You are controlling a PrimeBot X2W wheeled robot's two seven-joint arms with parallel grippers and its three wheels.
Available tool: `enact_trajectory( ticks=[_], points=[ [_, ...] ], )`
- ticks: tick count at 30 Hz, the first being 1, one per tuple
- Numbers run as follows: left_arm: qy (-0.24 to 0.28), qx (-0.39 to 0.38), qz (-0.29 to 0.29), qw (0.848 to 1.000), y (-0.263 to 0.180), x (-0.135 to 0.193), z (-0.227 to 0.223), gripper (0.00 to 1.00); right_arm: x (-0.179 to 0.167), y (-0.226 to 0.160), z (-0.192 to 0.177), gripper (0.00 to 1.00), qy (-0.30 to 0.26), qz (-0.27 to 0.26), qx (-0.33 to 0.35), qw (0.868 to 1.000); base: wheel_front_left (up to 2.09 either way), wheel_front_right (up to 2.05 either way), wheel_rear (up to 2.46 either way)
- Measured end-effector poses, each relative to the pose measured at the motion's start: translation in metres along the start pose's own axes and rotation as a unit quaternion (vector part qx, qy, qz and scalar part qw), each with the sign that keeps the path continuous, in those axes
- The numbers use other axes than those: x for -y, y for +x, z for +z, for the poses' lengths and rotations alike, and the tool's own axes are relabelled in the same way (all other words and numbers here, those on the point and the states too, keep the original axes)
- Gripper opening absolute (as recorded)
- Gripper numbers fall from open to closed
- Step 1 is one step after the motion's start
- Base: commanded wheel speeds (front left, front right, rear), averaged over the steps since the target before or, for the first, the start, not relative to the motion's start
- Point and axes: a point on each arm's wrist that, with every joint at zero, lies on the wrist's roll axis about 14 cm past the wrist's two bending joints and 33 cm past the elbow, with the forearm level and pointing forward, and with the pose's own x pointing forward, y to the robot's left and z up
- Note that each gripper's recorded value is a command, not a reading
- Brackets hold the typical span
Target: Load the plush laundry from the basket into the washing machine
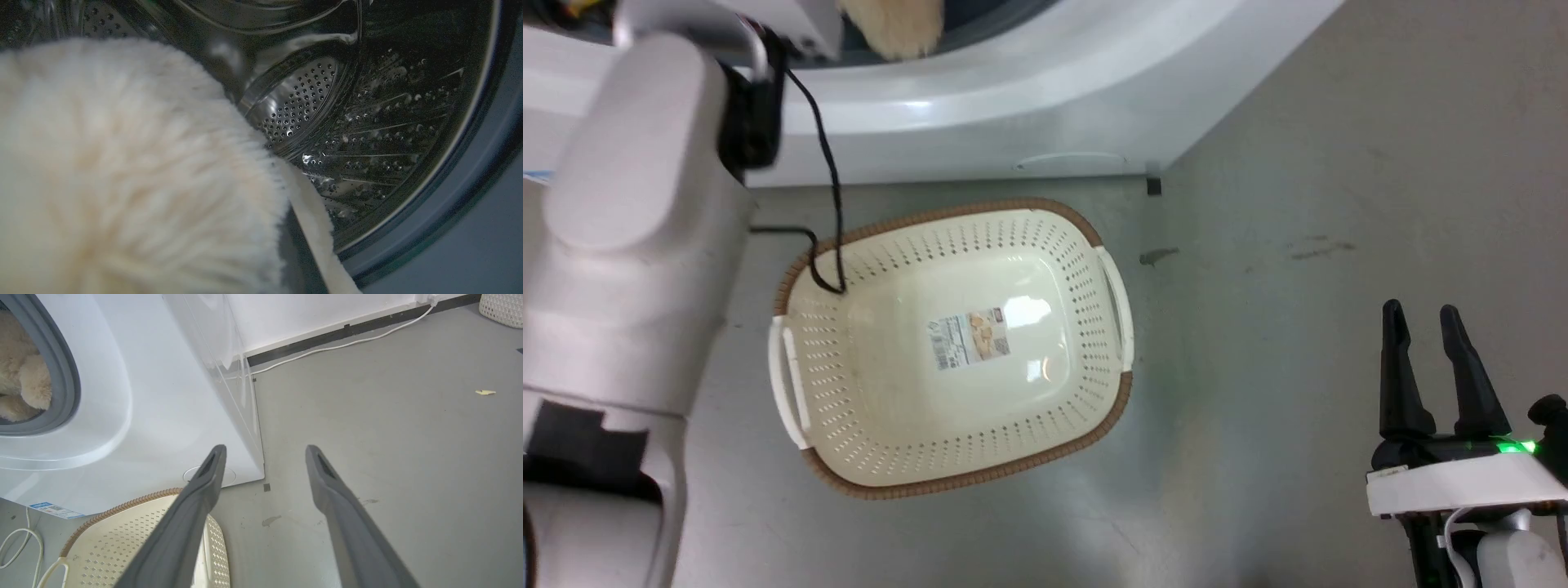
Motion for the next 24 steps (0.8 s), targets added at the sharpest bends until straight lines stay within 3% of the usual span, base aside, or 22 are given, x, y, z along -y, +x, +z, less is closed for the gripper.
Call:
enact_trajectory(
  ticks=[24],
  points=[
    [0.017, 0.060, 0.004, 0.998, 0.094, -0.014, -0.002, 0.00, 0.047, -0.013, -0.038, 1.00, -0.015, -0.073, -0.059, 0.996, 0.00, 0.00, 0.00]
  ],
)
